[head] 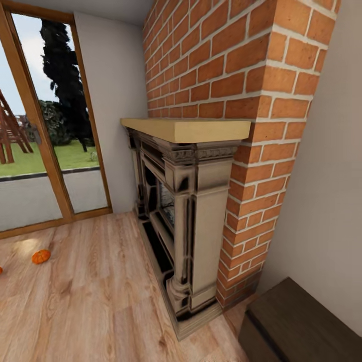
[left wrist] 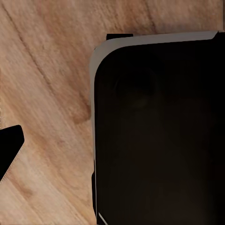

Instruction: Place each of the two pumpkins and all three candles from the living room inside a cabinet in the living room (use any cabinet), then make sure every cabinet is closed, and position the cauldron so it is next to a table in the living room.

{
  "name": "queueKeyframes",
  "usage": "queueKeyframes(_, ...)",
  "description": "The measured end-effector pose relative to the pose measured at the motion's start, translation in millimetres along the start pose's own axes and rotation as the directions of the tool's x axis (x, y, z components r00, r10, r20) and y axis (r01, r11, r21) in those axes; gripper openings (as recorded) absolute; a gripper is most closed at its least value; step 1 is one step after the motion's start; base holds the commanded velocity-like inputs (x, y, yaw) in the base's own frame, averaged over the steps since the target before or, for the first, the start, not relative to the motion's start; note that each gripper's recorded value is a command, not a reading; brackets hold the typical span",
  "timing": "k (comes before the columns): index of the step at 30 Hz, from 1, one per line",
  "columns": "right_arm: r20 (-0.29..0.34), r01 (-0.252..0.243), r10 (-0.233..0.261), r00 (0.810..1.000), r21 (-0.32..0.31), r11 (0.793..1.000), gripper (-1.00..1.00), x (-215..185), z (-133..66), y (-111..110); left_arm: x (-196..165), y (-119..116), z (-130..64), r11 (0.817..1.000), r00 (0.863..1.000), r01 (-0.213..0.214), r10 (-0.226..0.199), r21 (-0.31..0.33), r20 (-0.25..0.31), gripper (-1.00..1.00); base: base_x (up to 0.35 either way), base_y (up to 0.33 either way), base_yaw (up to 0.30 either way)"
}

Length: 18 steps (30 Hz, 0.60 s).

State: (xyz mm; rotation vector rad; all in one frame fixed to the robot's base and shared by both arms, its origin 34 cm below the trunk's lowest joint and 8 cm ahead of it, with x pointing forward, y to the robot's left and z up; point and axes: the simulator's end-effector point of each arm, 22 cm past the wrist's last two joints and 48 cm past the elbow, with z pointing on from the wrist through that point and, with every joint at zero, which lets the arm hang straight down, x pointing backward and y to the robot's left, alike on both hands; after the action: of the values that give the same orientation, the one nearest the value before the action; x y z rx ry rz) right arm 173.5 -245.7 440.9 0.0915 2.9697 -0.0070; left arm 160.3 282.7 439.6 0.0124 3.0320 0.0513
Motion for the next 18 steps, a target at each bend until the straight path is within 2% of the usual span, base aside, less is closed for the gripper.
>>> queueKeyframes(13, 0.003, 0.0, 0.0, 1.0, 0.0, 1.0, 1.0, -1, 0.0, 0, 0, -12, 0.0, 1.0, 1.0, 0.016, -0.016, 0.018, 0.0, 1.0, 0.0, 0.0, -0.261)
queueKeyframes(18, 0.003, 0.0, 0.0, 1.0, 0.0, 1.0, 1.0, -1, 0.0, 0, 0, -13, 0.0, 1.0, 1.0, 0.006, -0.006, 0.021, 0.0, 1.0, -0.004, 0.0, -0.261)
